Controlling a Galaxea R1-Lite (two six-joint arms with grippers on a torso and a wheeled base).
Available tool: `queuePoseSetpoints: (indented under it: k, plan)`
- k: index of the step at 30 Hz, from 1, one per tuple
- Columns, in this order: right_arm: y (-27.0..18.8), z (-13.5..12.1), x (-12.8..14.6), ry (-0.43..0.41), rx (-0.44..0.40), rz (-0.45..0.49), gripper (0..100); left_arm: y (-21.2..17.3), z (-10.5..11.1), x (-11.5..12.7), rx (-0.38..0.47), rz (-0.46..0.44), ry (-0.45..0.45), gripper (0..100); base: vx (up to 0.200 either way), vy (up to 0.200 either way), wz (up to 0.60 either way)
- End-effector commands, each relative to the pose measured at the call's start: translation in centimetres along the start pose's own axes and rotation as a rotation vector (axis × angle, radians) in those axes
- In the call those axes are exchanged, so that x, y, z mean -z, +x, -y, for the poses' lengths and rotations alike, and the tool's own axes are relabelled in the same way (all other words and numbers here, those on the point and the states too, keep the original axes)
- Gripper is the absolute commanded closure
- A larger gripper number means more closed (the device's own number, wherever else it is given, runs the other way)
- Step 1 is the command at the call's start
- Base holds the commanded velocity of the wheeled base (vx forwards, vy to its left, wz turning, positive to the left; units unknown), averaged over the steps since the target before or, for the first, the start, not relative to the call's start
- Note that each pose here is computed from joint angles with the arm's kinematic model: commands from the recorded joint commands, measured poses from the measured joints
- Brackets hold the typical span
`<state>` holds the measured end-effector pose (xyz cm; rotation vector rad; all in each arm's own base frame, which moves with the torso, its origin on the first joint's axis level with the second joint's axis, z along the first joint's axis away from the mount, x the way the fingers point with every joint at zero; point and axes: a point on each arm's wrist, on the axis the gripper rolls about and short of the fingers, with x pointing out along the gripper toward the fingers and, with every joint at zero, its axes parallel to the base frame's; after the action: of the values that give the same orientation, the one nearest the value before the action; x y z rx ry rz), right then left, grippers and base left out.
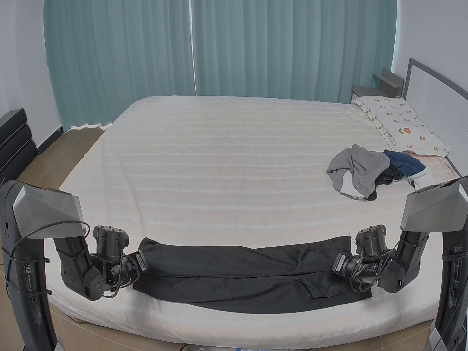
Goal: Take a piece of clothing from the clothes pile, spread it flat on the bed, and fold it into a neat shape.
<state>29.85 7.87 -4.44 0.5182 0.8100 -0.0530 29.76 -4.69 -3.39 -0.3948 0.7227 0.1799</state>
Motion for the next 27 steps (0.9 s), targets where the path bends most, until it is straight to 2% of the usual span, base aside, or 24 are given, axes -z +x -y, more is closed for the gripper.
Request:
queuePoseSetpoints:
  k: [1,5,8,10,11,14,19,21,23,27]
  plan:
    - [0.2,0.1,0.2,-0.006,0.006,-0.008,0,-0.1,0.0,0.1,-0.003,-0.006,0.002,0,0.0,0.0,0.0]
    - [0.0,0.0,-0.1,-0.006,-0.002,0.002,0,-0.3,0.1,0.2,-0.001,-0.01,0.009,0,0.0,0.0,0.0]
    - [-0.9,-0.5,-1.2,0.006,-0.027,0.044,0,-0.5,0.1,0.1,0.003,-0.004,0.007,0,0.0,0.0,0.0]
    - [-1.6,-0.7,-2.2,0.018,-0.044,0.079,0,-0.9,0.3,-0.4,0.014,0.016,0.003,0,0.0,0.0,0.0]
    - [-2.6,-0.9,-3.6,0.032,-0.061,0.122,0,-1.1,0.5,-1.2,0.026,0.045,-0.016,0,0.0,0.0,0.0]
    - [-3.2,-0.9,-5.4,0.053,-0.099,0.167,0,-1.1,0.8,-2.5,0.053,0.088,-0.072,0,0.0,0.0,0.0]
    - [-2.3,0.2,-6.6,0.107,-0.135,0.149,0,0.2,1.8,-4.2,0.101,0.139,-0.234,0,0.0,0.0,0.0]
    - [-1.5,0.7,-6.6,0.156,-0.153,0.122,0,1.1,1.7,-4.1,0.099,0.13,-0.247,0,0.0,0.0,0.0]
    - [-0.5,1.4,-6.8,0.244,-0.174,0.092,0,2.5,1.6,-3.7,0.101,0.111,-0.249,0,0.0,0.0,0.0]
    - [0.3,2.0,-6.7,0.274,-0.173,0.071,0,3.7,1.4,-3.6,0.092,0.111,-0.255,0,0.0,0.0,0.0]
